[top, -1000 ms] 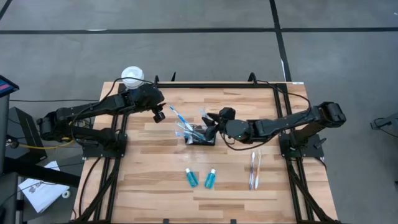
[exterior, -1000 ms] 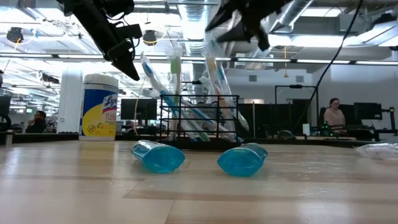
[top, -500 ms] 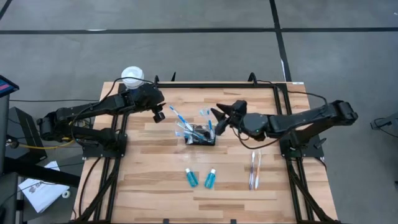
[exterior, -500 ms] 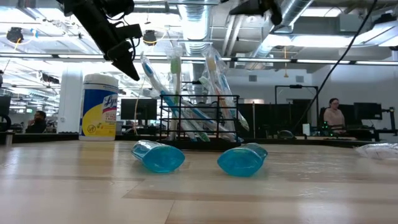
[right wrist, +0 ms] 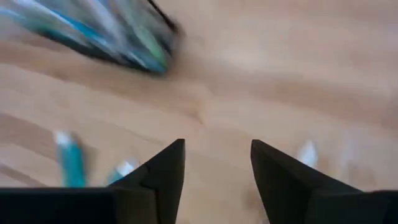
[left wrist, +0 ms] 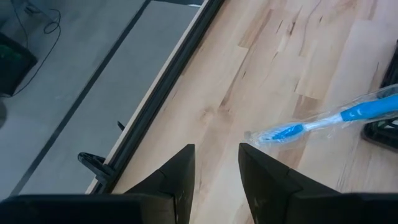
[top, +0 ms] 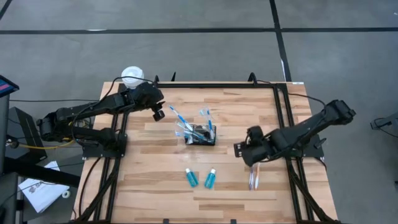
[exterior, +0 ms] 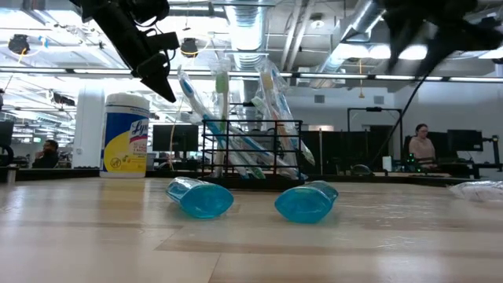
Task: Pick & Place toothbrushing station
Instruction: Put the purple toothbrush into the mesh
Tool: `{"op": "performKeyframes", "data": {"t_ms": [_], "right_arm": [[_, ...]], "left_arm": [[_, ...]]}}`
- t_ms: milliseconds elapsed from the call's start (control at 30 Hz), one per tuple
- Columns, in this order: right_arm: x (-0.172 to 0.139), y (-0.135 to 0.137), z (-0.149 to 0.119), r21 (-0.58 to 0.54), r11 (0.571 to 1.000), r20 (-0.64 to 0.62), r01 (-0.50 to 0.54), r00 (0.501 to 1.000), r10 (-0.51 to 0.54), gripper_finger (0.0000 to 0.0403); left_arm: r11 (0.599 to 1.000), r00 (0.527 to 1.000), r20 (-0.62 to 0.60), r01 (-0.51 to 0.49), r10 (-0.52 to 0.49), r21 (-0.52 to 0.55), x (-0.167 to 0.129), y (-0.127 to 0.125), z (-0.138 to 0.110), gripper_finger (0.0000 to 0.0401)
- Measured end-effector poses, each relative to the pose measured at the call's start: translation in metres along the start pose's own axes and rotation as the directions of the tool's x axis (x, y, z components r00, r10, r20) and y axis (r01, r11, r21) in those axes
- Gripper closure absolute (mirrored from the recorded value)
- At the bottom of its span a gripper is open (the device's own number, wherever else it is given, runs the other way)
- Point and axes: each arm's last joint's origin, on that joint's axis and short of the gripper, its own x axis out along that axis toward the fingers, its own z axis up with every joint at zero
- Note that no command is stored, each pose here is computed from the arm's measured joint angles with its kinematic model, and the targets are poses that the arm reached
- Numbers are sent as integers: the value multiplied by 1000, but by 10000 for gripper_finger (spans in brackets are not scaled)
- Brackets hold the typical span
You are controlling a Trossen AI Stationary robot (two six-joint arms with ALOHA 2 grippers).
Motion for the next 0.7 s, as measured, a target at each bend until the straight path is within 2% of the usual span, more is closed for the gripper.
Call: {"op": "performKeyframes", "data": {"t_ms": [67, 200, 433, 700], "right_arm": [[5, 0, -11, 36, 997, -97, 64, 993, -61, 224], [17, 3, -25, 81, 986, -193, 147, 973, -129, 211], [50, 4, -44, 27, 952, -326, 305, 903, -280, 206], [72, -7, -56, 110, 943, -354, 314, 899, -258, 202]], "left_arm": [[1000, 1000, 3, 0, 0, -1, 0, 0, 0, 284], [1000, 1000, 9, -2, 2, -3, 0, 0, 1, 284], [1000, 1000, 10, -1, 2, -7, 0, 0, 1, 284], [1000, 1000, 11, -2, 2, -7, 0, 0, 1, 284]]}}
